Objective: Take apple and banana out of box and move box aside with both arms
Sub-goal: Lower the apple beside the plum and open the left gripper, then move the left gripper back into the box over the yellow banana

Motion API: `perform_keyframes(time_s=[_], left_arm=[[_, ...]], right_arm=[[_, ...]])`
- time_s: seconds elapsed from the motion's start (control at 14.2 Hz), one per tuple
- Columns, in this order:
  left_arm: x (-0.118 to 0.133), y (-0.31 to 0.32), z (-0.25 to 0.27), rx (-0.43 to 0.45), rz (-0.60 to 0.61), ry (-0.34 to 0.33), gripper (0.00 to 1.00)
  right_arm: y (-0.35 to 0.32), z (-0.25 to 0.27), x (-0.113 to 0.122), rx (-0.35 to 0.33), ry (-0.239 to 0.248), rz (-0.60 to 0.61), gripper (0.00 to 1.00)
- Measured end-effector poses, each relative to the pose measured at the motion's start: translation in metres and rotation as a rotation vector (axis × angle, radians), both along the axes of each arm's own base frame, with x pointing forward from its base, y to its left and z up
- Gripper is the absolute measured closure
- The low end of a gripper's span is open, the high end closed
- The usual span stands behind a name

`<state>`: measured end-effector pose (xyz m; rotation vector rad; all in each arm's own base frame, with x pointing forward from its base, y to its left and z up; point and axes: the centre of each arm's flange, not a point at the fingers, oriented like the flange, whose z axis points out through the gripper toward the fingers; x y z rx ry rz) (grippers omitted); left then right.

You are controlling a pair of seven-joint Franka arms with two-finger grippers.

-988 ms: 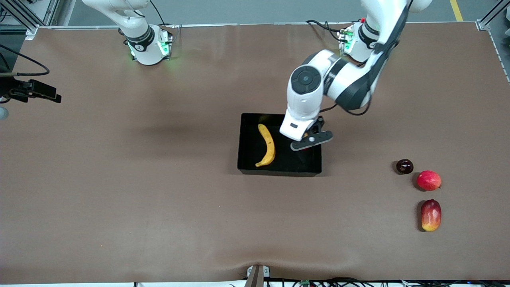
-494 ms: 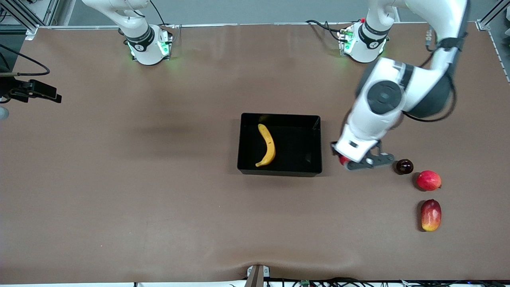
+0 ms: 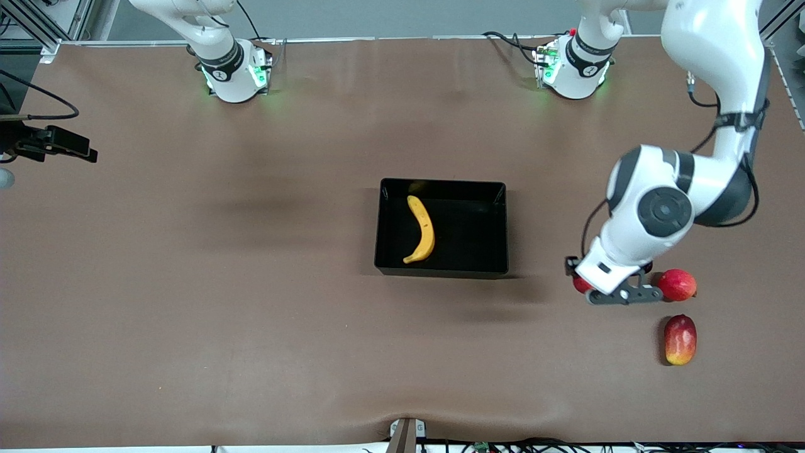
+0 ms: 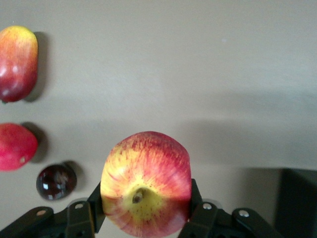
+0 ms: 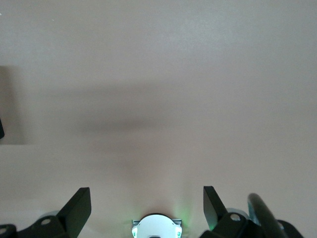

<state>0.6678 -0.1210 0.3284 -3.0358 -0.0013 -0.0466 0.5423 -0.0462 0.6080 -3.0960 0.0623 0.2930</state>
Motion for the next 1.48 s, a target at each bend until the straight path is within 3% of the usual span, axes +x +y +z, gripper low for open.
perform_keyframes(time_s=[0.35,0.71,0.85,1.06,1.48], left_arm=[[0.015,0.044,-0.085,-0.008,0.011,0.005,0.35],[0.018,0.065,-0.123,-0.014,0.028,0.000,0.35],[0.020,0.073,-0.121,-0.016,0.039,-0.008,0.30],[0.024,0.076,-0.115,-0.020,0.045,-0.024,0.02],[0.017,0.015,-0.021,-0.037,-0.005,-0.037,0.00]], right_arm=[[0.000,0.000,0.000,0.000,0.001,0.000,0.00],[0.000,0.000,0.000,0.000,0.001,0.000,0.00],[0.000,0.000,0.000,0.000,0.001,-0.001,0.00],[0.000,0.000,0.000,0.000,0.001,-0.001,0.00],[-0.001,0.000,0.000,0.000,0.002,-0.001,0.00]])
